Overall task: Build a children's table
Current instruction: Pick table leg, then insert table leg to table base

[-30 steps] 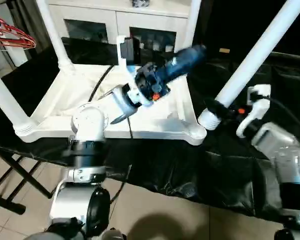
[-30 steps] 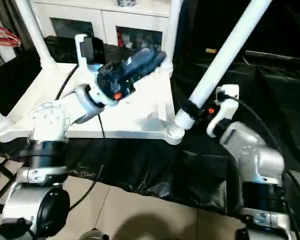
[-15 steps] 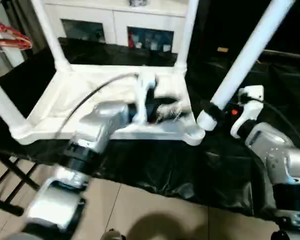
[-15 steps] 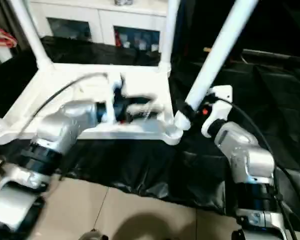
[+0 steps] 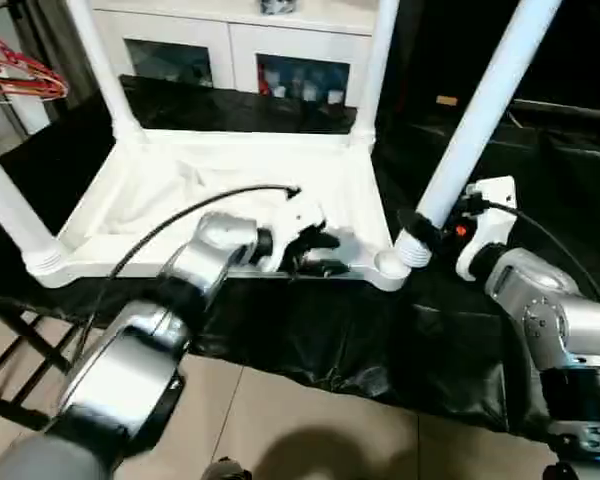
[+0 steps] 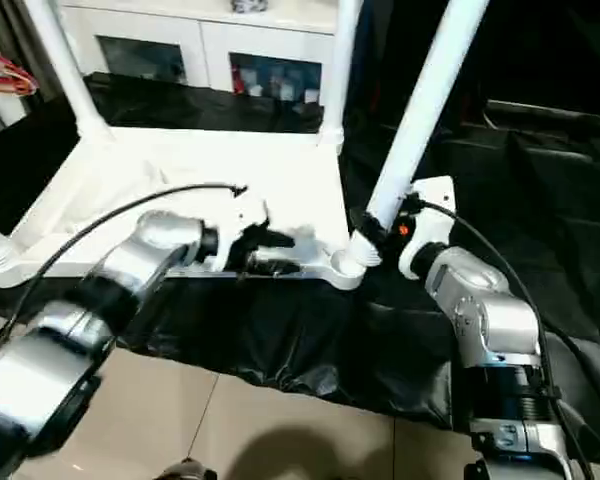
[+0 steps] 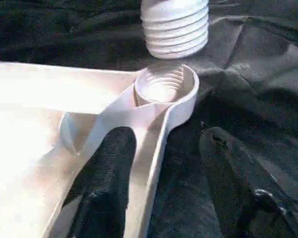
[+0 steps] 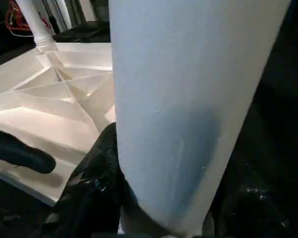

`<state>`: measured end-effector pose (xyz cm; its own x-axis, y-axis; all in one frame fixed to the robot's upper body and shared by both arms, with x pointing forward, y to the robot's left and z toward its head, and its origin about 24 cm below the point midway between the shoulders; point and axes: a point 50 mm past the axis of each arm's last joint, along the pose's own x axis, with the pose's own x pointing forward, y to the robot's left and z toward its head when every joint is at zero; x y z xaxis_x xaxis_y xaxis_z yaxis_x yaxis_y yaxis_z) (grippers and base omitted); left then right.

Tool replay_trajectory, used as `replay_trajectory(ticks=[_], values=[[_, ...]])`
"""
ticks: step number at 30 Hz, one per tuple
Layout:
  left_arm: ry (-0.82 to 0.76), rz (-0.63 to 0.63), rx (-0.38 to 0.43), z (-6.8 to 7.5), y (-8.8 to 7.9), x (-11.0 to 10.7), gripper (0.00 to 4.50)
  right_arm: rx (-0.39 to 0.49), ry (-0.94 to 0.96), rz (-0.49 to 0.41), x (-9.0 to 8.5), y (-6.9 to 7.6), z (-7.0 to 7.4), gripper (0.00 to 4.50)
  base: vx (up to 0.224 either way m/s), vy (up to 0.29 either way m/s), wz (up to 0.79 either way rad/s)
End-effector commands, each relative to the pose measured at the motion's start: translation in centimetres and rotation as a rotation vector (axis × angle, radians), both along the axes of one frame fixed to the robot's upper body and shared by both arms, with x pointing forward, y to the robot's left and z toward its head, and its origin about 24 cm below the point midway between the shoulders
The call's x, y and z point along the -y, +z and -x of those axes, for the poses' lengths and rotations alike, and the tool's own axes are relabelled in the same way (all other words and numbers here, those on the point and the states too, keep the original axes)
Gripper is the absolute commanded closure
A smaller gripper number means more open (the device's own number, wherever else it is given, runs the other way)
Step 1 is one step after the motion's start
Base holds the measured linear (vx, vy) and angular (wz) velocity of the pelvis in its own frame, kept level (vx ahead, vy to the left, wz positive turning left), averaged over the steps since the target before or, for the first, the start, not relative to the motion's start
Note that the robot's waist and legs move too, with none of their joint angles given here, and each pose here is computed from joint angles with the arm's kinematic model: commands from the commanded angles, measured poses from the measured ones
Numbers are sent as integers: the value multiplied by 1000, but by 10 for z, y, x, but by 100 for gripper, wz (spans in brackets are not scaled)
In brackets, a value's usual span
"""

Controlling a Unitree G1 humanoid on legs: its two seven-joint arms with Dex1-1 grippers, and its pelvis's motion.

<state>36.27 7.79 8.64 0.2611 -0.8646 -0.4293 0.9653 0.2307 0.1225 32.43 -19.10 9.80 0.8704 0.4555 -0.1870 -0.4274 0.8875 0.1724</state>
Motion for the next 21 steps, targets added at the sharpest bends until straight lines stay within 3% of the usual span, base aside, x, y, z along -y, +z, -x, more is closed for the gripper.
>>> replay_trajectory(ticks=[1,7,14,21], values=[[-4,-18,1,-2,0,-1,246,23,-15,25,4,3,1,262,0,0,0],[-10,-66,-28,-2,-7,-2,288,20,-23,37,8,2,3,262,0,0,0],[24,-109,-6,-4,-11,-2,333,20,-28,43,9,3,5,262,0,0,0],[56,-142,27,-6,-14,-3,405,22,-23,50,9,4,5,262,0,0,0]])
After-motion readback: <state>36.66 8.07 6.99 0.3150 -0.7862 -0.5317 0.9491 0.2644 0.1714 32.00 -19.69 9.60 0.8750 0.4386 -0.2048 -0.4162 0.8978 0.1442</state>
